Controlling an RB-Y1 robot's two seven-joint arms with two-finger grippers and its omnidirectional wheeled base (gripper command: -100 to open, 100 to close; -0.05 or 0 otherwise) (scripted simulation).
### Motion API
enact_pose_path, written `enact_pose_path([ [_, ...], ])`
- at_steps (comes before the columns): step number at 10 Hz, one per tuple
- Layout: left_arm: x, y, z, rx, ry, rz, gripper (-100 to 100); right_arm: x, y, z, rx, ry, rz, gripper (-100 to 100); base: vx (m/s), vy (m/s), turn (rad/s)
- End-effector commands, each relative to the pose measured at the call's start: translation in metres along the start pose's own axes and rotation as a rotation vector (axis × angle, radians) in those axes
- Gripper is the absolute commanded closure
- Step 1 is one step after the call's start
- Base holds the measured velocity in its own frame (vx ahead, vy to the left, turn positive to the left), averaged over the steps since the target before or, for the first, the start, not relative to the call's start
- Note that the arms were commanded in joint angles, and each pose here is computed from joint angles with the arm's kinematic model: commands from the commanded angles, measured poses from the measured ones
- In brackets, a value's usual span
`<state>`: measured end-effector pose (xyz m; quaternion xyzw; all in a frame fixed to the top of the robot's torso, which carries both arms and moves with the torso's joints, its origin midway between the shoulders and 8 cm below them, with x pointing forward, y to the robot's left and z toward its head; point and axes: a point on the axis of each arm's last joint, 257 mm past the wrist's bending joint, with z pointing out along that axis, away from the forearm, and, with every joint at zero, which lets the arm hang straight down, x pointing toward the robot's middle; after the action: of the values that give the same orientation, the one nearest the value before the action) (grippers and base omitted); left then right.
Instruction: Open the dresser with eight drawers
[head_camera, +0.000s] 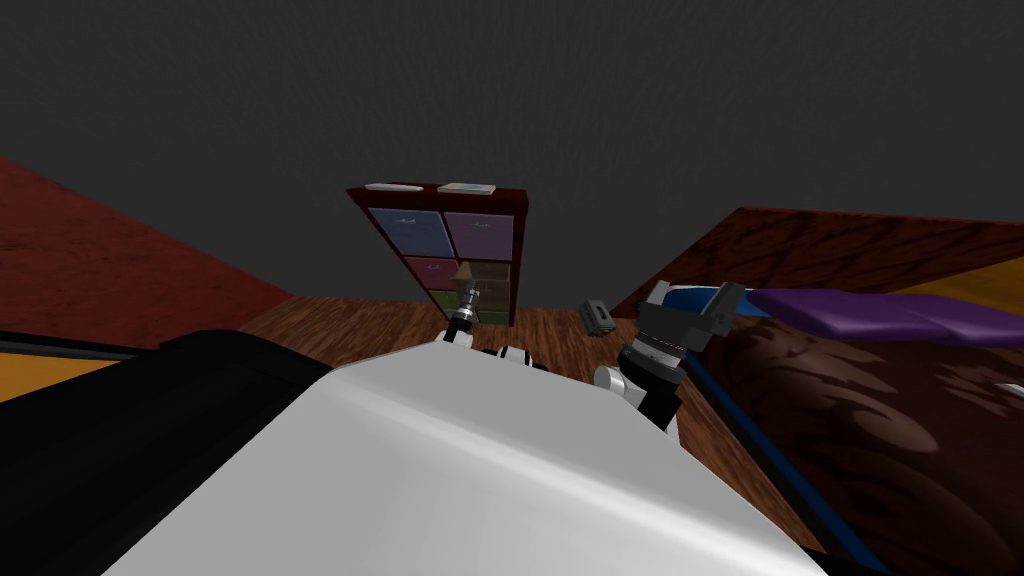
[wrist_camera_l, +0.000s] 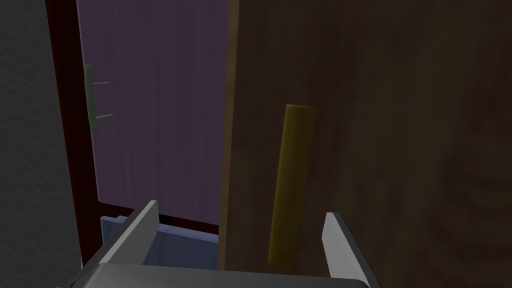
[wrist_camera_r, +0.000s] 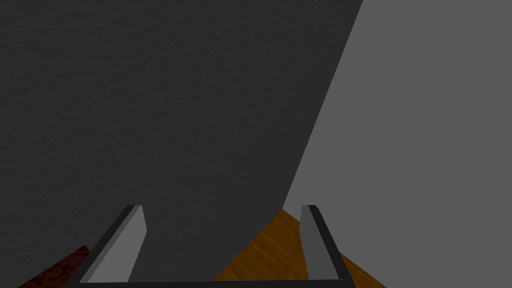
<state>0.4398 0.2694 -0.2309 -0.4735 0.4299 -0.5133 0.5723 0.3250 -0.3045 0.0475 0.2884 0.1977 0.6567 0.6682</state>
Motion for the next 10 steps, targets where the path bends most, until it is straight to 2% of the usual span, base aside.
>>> enact_pose_path([
  [1,-0.001,-0.012,0.006,-0.002,-0.001,0.001,-100,0.0,0.0,0.0,0.0,0.0,0.0,0,-0.023,-0.001,-0.001],
  [3,-0.001,-0.023,0.011,-0.002,-0.002,0.002,-100,0.0,0.0,0.0,0.0,0.0,0.0,0,-0.026,-0.001,-0.005],
  [4,-0.001,-0.018,0.009,-0.006,-0.001,0.002,-100,0.0,0.0,0.0,0.0,0.0,0.0,0,-0.01,0.0,-0.003],
  [5,-0.001,-0.017,0.009,-0.01,-0.001,0.001,0,0.0,0.0,0.0,0.0,0.0,0.0,0,0.0,0.0,0.0],
  [10,-0.001,-0.016,0.008,-0.013,-0.002,0.001,0,0.0,0.0,0.0,0.0,0.0,0.0,0,0.0,0.0,0.0],
])
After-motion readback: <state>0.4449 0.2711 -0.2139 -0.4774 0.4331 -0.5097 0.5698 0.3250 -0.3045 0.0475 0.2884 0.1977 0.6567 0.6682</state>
